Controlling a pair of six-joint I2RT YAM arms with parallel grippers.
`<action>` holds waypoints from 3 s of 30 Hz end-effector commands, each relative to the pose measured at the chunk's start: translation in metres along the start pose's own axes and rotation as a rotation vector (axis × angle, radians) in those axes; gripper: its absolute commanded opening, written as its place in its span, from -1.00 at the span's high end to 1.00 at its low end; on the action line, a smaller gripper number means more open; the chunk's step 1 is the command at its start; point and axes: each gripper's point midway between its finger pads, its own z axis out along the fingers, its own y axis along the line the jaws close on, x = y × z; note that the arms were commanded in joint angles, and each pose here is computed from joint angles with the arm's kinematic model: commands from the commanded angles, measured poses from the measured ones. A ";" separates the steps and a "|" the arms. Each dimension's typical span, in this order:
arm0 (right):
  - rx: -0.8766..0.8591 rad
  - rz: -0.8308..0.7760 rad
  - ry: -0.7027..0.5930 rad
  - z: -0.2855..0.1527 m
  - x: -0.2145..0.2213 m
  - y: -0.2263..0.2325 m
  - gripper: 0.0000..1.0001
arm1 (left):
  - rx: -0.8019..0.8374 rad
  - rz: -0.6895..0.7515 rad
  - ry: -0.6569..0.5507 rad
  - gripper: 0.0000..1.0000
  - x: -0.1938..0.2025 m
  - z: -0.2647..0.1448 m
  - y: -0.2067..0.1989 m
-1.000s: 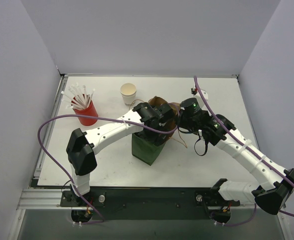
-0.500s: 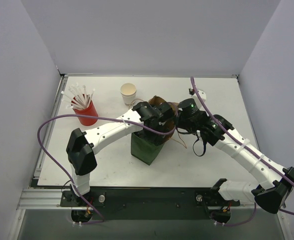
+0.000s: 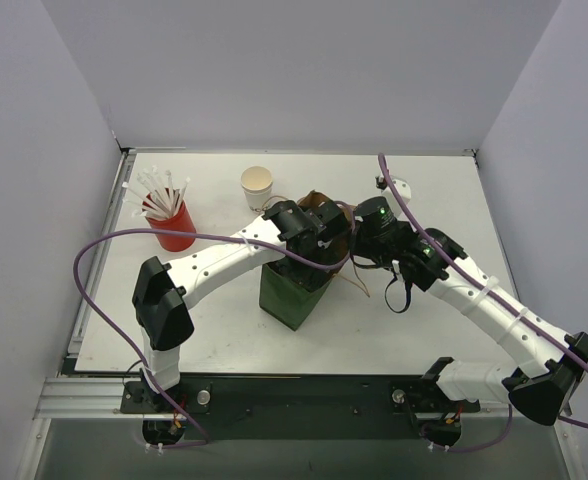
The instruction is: Pack the takeout coffee
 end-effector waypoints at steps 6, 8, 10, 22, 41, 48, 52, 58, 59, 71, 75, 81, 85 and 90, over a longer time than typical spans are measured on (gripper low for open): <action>-0.002 -0.040 -0.011 -0.004 -0.005 0.008 1.00 | 0.019 0.000 -0.091 0.36 -0.016 -0.027 0.002; -0.002 -0.044 -0.011 -0.005 -0.004 0.009 1.00 | 0.023 -0.004 -0.106 0.35 -0.019 -0.031 0.002; 0.000 -0.050 -0.014 -0.005 -0.005 0.009 1.00 | 0.025 -0.002 -0.110 0.36 -0.019 -0.035 0.002; 0.038 -0.077 -0.017 -0.007 -0.005 0.000 1.00 | 0.060 -0.032 -0.213 0.37 -0.031 -0.076 0.006; 0.062 -0.122 -0.011 -0.011 -0.006 0.002 1.00 | 0.065 -0.101 -0.407 0.37 -0.044 -0.139 0.028; 0.060 -0.117 -0.009 -0.012 -0.006 0.002 1.00 | 0.083 -0.094 -0.424 0.37 -0.048 -0.149 0.027; 0.068 -0.120 -0.010 -0.011 -0.004 0.000 1.00 | 0.109 -0.100 -0.440 0.37 -0.049 -0.156 0.024; 0.097 -0.139 -0.016 -0.010 -0.005 -0.007 1.00 | 0.172 -0.112 -0.502 0.37 -0.051 -0.177 0.021; 0.097 -0.139 -0.016 -0.011 -0.006 -0.007 1.00 | 0.178 -0.112 -0.508 0.37 -0.051 -0.180 0.021; 0.126 -0.140 -0.034 -0.013 -0.015 -0.014 1.00 | 0.261 -0.152 -0.668 0.37 -0.046 -0.229 0.030; 0.135 -0.139 -0.038 -0.015 -0.016 -0.019 1.00 | 0.268 -0.200 -0.753 0.37 -0.045 -0.254 0.042; 0.156 -0.140 -0.055 -0.023 -0.024 -0.028 1.00 | 0.208 -0.349 -0.870 0.37 -0.035 -0.288 0.081; 0.169 -0.109 -0.073 -0.037 -0.029 -0.046 1.00 | 0.165 -0.392 -0.836 0.37 -0.027 -0.280 0.092; 0.179 -0.064 -0.102 -0.058 -0.037 -0.070 0.99 | 0.074 -0.405 -0.647 0.37 -0.012 -0.236 0.101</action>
